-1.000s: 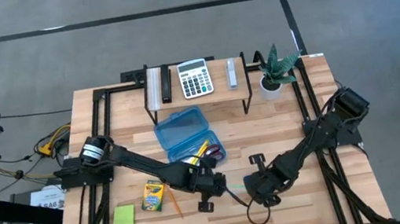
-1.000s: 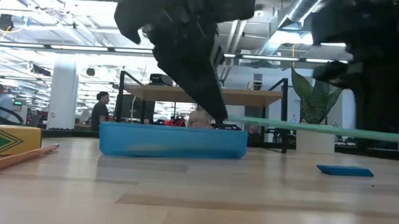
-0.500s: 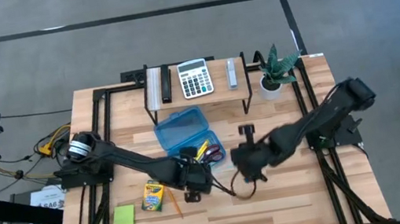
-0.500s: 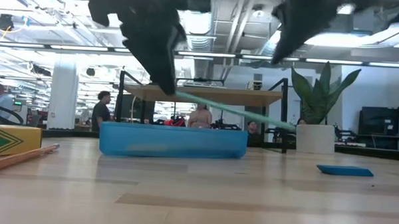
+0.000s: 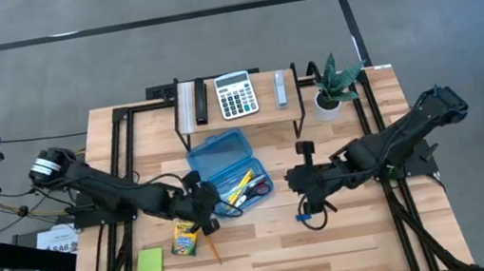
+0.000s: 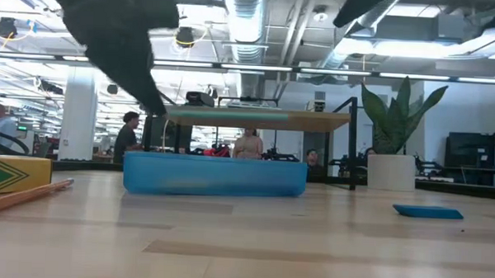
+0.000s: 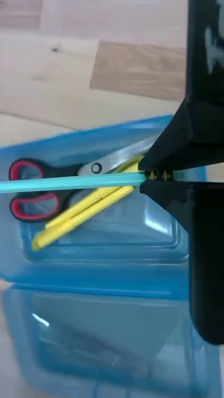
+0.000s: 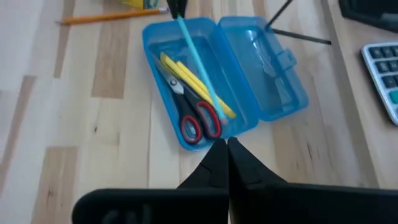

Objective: Pack school essentials
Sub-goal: Put the blue pencil into the supply box, then put the blue eraser into the supply box

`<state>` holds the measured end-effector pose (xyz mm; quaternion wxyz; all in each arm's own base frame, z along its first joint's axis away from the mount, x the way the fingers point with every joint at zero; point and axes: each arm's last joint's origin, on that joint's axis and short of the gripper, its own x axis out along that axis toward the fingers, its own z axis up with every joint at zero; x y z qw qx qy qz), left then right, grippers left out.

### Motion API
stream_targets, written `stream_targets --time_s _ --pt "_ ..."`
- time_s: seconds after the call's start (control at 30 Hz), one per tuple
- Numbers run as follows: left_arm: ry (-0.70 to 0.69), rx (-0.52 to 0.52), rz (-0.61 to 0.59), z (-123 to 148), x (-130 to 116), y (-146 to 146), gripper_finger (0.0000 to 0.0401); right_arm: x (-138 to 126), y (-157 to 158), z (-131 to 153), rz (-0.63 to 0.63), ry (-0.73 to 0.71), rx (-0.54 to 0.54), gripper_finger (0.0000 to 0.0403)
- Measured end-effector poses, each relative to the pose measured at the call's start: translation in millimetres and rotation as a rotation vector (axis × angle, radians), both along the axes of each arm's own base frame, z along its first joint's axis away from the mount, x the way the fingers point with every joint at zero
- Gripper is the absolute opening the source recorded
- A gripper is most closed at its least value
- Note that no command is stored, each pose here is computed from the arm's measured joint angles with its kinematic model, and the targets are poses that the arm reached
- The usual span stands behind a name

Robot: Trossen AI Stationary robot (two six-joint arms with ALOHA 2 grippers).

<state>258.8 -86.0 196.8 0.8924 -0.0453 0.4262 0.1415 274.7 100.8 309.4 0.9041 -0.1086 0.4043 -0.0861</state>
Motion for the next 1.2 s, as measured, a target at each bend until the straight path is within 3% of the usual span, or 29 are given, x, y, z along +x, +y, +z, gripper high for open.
stream_targets --time_s 0.33,0.67,0.8,0.97,1.07,1.2 --pt "-0.025 -0.077 0.075 -31.1 -12.2 8.3 0.0008 8.9 -1.4 -9.5 0.000 0.030 -0.013 0.0012" --pt "-0.040 -0.089 0.070 -30.6 -11.0 7.6 0.0113 6.6 1.9 -16.6 0.064 0.080 0.061 0.0039" --pt "-0.130 -0.088 -0.002 -22.3 -3.5 -0.4 0.0130 -5.5 4.8 -45.7 0.076 0.187 0.102 0.0045" --pt "-0.345 -0.053 -0.159 4.1 11.8 -18.8 0.0124 -25.4 14.9 -97.8 0.129 0.291 0.203 0.0046" --pt "-0.397 -0.025 -0.206 12.5 15.4 -23.1 0.0115 -35.4 22.1 -123.8 0.152 0.276 0.279 0.0046" --pt "-0.410 -0.001 -0.230 16.6 17.2 -24.3 0.0106 -49.6 25.7 -145.5 0.134 0.292 0.300 0.0052"
